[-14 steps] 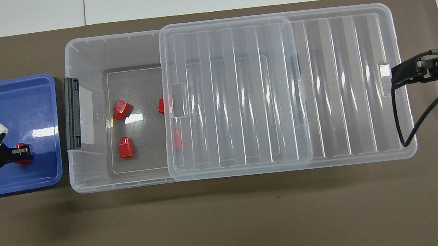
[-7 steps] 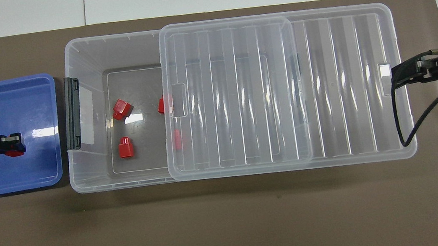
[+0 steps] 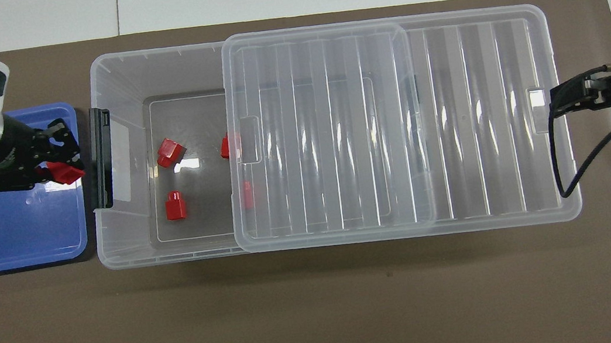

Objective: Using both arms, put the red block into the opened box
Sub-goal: 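Carry the red block into the open box with the left gripper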

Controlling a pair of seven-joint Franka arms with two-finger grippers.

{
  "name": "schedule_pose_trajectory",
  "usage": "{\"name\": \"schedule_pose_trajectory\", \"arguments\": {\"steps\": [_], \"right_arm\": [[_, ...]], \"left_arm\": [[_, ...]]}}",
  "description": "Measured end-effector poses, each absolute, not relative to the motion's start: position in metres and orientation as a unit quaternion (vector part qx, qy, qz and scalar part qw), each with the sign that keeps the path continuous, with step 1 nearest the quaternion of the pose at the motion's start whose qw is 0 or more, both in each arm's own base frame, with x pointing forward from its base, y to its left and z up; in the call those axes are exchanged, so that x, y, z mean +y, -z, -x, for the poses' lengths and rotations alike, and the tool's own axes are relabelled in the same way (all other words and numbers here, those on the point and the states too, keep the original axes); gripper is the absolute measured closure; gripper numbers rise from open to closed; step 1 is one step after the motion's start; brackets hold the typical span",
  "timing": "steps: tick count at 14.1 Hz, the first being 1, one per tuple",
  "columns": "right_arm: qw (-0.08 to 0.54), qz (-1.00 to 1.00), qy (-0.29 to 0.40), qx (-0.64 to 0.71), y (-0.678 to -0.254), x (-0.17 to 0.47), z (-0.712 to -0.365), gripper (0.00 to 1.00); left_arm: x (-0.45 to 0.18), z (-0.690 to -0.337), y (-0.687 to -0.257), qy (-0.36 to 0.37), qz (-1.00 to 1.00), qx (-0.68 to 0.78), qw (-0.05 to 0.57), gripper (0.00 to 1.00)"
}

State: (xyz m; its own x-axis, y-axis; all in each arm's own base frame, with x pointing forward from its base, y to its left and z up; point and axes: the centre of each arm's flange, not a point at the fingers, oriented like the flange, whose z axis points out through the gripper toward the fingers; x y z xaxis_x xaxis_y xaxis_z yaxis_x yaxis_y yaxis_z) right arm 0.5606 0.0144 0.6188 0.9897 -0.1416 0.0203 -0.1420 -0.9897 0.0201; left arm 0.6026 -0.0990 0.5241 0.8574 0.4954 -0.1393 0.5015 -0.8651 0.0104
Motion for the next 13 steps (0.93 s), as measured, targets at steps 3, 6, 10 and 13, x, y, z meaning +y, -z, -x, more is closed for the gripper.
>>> {"name": "schedule_pose_trajectory", "arguments": {"steps": [3, 6, 10, 13], "right_arm": [[0.009, -0.996, -0.032, -0.085, -0.604, -0.002, -0.569, 0.43], [0.008, -0.994, -0.046, -0.104, -0.588, -0.024, -0.574, 0.73], [0.008, -0.99, -0.064, -0.128, -0.561, -0.055, -0.581, 0.99], [0.008, -0.987, -0.082, -0.135, -0.531, -0.065, -0.587, 0.99]], "left_arm": [[-0.175, -0.589, -0.524, 0.06, -0.958, 0.28, 0.017, 0.66], [-0.201, -0.587, -0.511, 0.034, -0.961, 0.272, 0.023, 0.66], [-0.207, -0.584, -0.456, 0.005, -0.962, 0.269, 0.034, 0.66], [-0.226, -0.574, -0.427, -0.005, -0.97, 0.242, 0.017, 0.66]]}}
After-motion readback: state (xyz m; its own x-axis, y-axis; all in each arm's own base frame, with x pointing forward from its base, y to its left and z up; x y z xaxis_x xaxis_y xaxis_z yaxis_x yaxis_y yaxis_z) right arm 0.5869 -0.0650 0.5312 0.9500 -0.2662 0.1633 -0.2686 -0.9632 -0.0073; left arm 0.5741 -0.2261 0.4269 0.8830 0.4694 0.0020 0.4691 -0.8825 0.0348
